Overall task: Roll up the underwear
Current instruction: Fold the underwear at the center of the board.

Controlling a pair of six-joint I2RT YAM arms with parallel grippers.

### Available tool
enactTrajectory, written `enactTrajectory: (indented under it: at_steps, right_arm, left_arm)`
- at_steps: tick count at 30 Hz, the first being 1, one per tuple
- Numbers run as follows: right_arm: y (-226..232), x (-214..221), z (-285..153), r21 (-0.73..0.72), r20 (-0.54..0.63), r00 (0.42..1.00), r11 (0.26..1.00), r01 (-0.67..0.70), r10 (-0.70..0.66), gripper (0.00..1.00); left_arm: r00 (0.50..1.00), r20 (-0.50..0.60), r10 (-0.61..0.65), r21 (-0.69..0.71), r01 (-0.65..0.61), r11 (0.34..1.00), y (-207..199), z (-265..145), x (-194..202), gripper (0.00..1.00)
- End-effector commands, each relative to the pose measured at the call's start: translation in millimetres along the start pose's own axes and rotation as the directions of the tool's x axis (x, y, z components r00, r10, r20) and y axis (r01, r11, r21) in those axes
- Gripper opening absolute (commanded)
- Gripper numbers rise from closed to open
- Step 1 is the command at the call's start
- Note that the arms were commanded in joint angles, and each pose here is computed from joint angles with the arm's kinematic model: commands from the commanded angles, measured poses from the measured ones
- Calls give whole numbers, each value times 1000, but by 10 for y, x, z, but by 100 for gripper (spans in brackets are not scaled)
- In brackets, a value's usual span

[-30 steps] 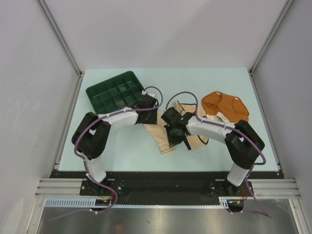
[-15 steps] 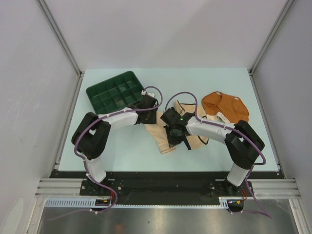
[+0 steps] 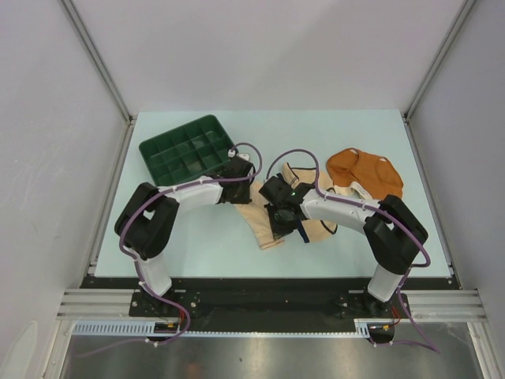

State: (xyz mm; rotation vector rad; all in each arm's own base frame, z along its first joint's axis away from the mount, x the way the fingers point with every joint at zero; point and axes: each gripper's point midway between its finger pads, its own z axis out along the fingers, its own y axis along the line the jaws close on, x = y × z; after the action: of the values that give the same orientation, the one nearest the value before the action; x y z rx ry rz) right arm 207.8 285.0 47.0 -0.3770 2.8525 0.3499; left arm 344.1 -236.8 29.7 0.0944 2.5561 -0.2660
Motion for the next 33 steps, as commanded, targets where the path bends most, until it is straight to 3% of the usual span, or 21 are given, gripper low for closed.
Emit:
enactTrajectory:
  at_steps: [1, 4, 14, 33]
  right_arm:
    - [25, -24, -84, -1, 21, 1000, 1000, -11, 11, 0]
    - [33, -25, -93, -4, 23, 1000, 1000, -11, 11, 0]
    - [35, -20, -180, -8, 30, 999, 1000, -22, 22, 0]
    - [-162, 53, -62, 87, 8, 999, 996, -35, 34, 0]
  left_arm:
    - [999, 42, 8, 29, -9, 1000, -66, -82, -95, 11]
    - [997, 78, 11, 35, -14, 999, -85, -164, -200, 1]
    - [984, 177, 31, 91, -48, 995, -298, -416, -567, 0]
    - [971, 175, 160, 94, -179, 979, -649, 117, -667, 0]
